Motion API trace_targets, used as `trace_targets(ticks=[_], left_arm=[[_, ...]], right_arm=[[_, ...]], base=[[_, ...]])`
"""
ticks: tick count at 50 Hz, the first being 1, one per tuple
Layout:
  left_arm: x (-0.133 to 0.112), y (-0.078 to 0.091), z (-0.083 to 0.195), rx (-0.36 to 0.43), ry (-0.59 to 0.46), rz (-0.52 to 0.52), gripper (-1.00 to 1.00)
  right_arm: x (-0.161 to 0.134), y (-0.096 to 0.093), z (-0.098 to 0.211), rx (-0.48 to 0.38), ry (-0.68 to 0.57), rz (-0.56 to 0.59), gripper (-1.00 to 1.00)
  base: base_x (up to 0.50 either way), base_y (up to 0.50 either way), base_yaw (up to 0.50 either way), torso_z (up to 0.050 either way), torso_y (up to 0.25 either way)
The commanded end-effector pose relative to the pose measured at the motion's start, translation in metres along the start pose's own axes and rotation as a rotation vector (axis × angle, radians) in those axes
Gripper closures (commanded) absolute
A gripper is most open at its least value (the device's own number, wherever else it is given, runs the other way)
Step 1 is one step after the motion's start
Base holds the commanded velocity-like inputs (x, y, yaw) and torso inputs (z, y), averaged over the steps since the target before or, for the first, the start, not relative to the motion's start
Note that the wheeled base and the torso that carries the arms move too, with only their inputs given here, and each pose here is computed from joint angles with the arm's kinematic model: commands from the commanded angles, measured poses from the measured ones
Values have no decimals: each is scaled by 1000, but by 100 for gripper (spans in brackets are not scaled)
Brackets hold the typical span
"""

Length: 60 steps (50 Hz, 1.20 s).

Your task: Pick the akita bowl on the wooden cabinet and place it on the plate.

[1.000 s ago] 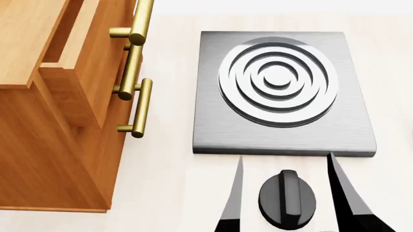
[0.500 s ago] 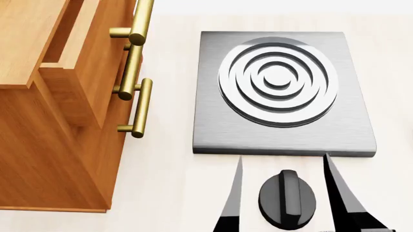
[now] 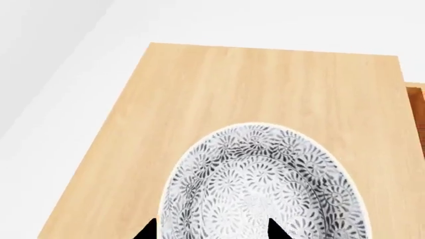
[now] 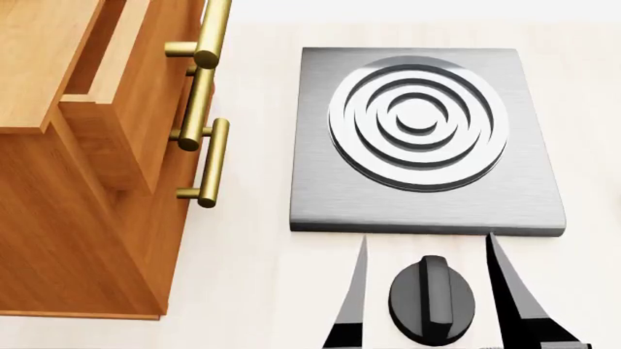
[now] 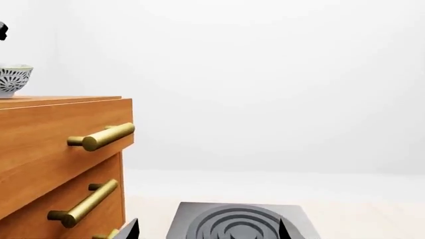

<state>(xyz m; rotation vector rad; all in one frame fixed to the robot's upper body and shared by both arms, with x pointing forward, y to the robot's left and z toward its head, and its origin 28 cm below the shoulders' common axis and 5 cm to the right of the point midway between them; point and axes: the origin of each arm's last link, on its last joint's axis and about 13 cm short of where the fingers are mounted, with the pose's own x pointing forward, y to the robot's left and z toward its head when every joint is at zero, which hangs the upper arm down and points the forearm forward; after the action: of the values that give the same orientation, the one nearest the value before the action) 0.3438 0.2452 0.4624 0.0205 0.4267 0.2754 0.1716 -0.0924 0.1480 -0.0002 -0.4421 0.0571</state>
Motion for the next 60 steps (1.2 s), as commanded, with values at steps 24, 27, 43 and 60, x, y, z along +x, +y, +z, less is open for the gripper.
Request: trace_targets(ticks=[24,27,43,60], left_arm=[[13,5,-4,229,-38,146,100],[11,5,0,260,-81,159,100],[9,-1,7,275,-153,46,100],[5,-6,12,306,-205,39,100]], right_arm=[[-1,0,1,-4,-3,-2,-100],[-1,0,1,-4,-3,-3,-100],[0,-1,1,-2,-4,-7,-100],[0,-1,1,-3,-8,-14,-100]], base=[[0,0,0,0,-1],[0,0,0,0,0],[0,0,0,0,-1],[0,0,0,0,-1]])
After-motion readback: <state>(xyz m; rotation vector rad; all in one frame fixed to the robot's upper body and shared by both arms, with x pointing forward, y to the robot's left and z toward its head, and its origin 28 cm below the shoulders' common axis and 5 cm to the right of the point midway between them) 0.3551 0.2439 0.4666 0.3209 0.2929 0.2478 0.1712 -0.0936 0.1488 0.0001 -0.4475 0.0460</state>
